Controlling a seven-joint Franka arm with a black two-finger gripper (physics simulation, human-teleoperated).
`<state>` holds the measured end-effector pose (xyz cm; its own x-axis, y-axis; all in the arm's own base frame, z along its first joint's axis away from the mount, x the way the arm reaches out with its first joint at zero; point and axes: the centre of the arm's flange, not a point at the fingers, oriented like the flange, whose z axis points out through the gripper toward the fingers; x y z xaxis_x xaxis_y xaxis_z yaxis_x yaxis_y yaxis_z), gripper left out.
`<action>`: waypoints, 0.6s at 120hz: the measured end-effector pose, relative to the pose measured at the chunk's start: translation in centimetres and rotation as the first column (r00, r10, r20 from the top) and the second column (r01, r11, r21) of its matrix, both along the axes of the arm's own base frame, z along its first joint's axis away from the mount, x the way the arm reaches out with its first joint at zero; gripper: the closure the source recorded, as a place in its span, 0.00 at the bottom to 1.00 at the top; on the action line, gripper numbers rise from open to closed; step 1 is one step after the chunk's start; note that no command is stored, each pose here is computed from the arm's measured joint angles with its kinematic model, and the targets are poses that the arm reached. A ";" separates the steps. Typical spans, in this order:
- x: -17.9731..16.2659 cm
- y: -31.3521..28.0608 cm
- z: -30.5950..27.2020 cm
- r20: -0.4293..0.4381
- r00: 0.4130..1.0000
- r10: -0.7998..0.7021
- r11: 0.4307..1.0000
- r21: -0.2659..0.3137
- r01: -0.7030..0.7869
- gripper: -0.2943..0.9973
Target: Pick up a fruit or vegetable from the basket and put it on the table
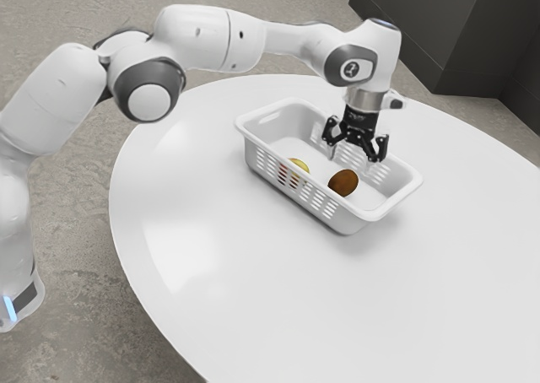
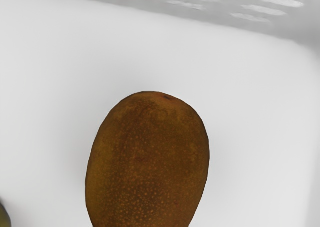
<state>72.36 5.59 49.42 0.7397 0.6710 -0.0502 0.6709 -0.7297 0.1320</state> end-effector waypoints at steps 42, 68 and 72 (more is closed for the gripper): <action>0.7 2.1 -2.9 0.052 0.988 -0.148 0.988 0.046 0.146 0.24; 1.7 1.8 -4.8 0.080 0.970 -0.229 0.973 0.055 0.225 0.25; 1.7 1.8 -4.7 0.086 0.968 -0.238 0.971 0.058 0.234 0.25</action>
<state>74.04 7.39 44.69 0.8773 0.4771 0.0520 0.4658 -0.8726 0.1466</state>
